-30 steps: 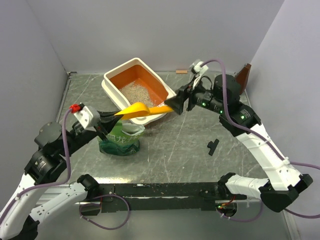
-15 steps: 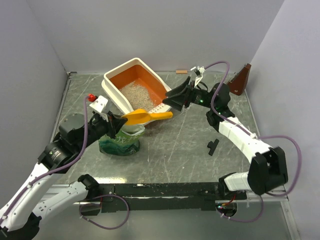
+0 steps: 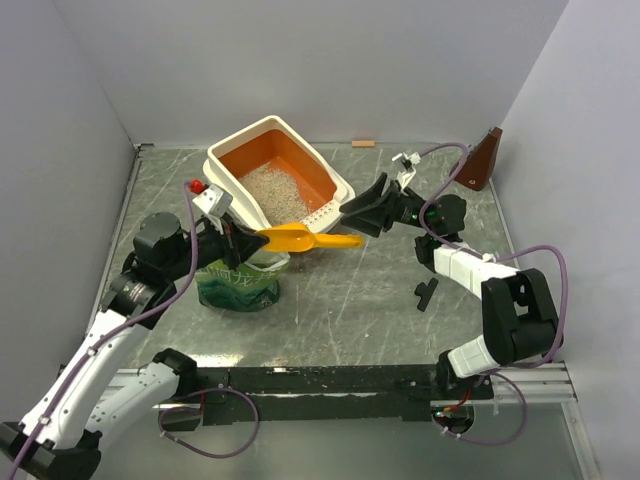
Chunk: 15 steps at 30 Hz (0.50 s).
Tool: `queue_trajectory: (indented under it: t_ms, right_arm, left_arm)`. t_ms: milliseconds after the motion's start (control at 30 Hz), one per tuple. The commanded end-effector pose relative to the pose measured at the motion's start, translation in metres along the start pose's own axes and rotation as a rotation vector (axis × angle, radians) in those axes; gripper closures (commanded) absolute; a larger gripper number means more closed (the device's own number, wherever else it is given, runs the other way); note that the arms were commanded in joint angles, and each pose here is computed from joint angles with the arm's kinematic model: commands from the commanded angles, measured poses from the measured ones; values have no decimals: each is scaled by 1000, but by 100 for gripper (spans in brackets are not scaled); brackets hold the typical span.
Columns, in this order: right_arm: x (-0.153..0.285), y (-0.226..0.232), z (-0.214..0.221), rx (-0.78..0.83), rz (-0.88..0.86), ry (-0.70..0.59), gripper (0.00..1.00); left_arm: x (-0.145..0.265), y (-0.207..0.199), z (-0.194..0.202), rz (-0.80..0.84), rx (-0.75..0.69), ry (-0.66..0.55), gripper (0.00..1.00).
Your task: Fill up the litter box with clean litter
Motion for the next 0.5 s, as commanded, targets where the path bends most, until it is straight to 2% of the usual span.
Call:
queue_trajectory:
  t_ms: [0, 467]
  right_arm:
    - [10, 7, 2, 122, -38, -24, 27]
    - [23, 14, 24, 102, -79, -32, 28]
  left_arm:
    - [-6, -7, -18, 131, -8, -88, 99]
    - [-12, 9, -11, 116, 31, -73, 99]
Point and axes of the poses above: each gripper's point midway between its finger pads, its own x axis back along the fingers, its own y axis along the line the jaws close on, z = x × y, the point moved 5 cm from there along x, back along the fingers, and after that the axes turned 7 degrees about -x, right-handed, at the moved point
